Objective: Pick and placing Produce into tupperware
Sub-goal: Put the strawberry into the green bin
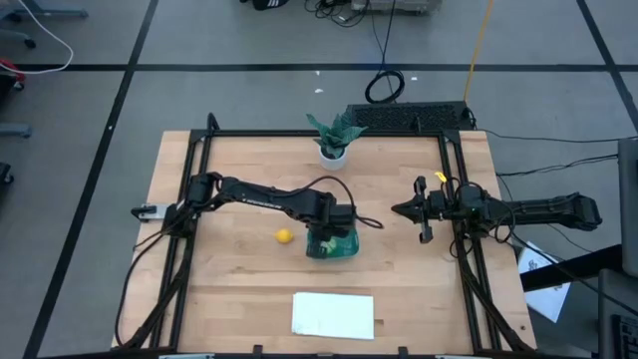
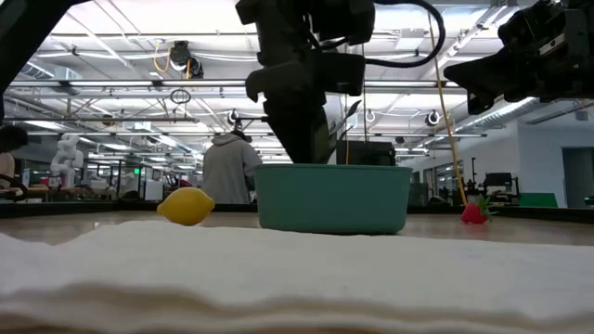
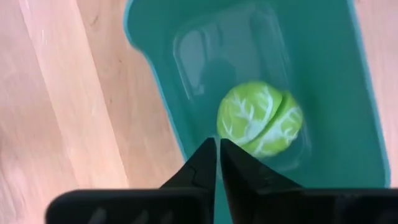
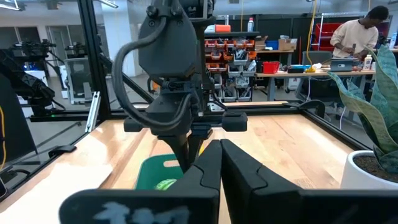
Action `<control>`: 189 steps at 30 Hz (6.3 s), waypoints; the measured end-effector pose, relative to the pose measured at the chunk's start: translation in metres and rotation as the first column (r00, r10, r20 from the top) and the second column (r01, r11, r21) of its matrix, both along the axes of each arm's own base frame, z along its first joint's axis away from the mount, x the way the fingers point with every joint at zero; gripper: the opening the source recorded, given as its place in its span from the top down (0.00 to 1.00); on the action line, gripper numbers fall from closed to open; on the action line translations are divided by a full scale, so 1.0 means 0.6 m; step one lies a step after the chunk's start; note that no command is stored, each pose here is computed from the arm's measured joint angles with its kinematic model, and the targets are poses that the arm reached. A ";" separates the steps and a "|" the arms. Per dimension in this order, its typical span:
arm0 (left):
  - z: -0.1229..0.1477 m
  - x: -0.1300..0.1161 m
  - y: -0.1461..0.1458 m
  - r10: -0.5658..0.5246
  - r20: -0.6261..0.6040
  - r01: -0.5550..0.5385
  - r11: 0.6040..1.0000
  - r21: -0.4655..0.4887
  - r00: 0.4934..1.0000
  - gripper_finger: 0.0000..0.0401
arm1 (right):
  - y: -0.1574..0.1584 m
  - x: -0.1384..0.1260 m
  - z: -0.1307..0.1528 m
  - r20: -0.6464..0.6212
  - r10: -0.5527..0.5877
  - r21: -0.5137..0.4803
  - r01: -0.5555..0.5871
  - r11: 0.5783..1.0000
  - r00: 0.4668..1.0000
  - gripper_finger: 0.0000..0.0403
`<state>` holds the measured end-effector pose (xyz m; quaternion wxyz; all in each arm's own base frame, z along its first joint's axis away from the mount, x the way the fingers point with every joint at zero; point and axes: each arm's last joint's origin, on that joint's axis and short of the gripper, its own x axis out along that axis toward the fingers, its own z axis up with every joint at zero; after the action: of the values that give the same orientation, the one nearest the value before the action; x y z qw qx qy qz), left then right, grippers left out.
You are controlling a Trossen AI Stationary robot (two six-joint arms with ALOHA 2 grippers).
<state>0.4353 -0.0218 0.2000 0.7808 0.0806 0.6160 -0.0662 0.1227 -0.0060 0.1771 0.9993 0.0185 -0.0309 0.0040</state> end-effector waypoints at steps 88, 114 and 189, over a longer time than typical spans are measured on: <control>0.350 -0.479 0.030 0.003 0.925 0.002 1.000 -0.004 0.380 0.98 | 0.000 0.001 -0.002 -0.010 0.000 0.001 0.000 1.000 1.000 1.00; 0.154 -0.466 0.029 0.127 0.951 -0.011 0.992 -0.130 0.283 0.99 | 0.000 0.001 -0.001 -0.004 0.000 -0.002 0.000 1.000 1.000 1.00; 0.053 -0.465 0.033 0.134 0.920 -0.086 0.990 -0.109 0.369 0.94 | -0.046 0.036 0.169 -0.048 -0.436 -0.046 0.434 0.900 0.898 1.00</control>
<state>0.1565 -0.0022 0.2318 0.9955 0.0461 0.0780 0.0291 0.1443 -0.0336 0.2784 0.9756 -0.0058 -0.0055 -0.2195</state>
